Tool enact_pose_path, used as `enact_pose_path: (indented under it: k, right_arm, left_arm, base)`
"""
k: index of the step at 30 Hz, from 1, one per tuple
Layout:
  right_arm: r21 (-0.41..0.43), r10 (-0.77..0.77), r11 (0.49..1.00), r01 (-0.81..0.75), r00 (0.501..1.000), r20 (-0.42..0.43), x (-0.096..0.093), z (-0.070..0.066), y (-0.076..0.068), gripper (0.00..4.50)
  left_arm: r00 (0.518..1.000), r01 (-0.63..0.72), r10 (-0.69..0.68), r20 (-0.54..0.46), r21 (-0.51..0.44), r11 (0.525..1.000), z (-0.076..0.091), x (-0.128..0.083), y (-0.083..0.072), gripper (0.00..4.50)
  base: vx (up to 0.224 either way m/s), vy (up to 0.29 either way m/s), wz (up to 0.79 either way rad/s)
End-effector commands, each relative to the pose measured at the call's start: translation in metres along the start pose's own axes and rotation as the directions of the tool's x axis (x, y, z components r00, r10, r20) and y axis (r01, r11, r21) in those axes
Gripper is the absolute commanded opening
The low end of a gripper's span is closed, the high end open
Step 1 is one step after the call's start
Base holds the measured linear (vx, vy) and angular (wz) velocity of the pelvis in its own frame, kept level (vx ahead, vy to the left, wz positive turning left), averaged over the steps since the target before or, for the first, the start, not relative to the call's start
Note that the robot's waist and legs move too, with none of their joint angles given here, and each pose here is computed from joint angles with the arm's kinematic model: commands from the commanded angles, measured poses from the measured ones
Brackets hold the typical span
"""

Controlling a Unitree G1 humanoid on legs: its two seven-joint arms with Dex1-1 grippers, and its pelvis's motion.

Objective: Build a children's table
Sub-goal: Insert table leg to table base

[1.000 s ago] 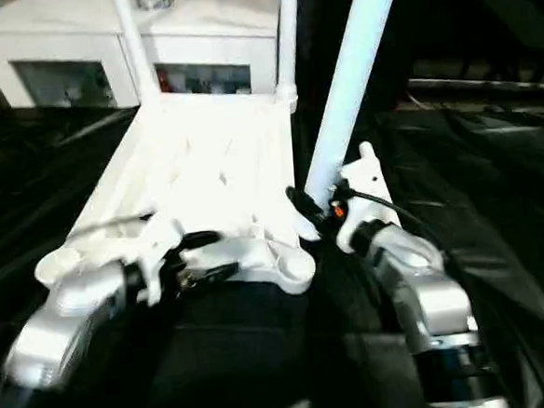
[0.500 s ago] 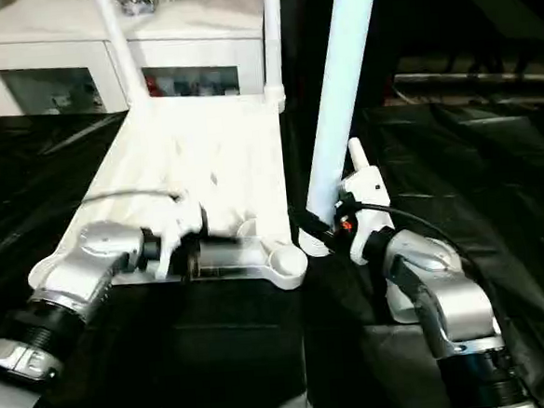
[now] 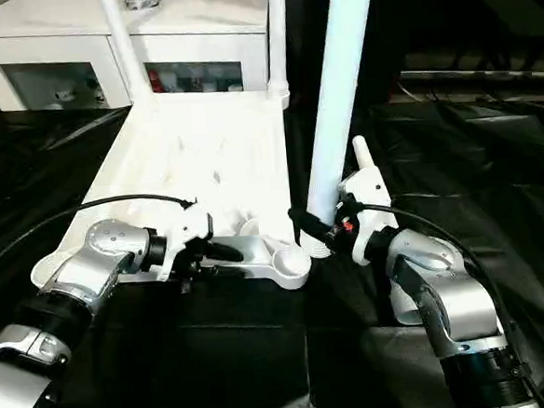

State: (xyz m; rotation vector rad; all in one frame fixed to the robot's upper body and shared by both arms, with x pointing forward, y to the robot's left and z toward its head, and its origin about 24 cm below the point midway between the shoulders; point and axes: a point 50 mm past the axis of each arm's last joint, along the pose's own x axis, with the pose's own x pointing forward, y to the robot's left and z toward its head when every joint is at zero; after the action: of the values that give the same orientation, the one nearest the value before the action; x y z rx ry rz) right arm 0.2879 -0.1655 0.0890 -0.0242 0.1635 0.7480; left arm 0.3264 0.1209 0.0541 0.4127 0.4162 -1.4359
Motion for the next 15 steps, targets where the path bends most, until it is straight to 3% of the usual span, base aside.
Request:
enact_pose_path:
  k: [1,15]
  right_arm:
    - [-0.028,0.013,1.000,-0.013,1.000,0.010,0.0013,0.0068,0.0007,1.94]
    - [-0.030,0.014,0.999,-0.013,1.000,0.012,0.0018,0.0066,0.0016,1.94]
  left_arm:
    - [1.000,0.007,-0.006,-0.029,0.026,1.000,0.0011,-0.0023,0.0023,1.28]
    - [0.995,0.038,-0.033,-0.095,0.061,0.997,-0.0036,-0.0054,0.0049,0.12]
  base:
    - [0.000,0.000,0.00]
    - [0.000,0.000,0.00]
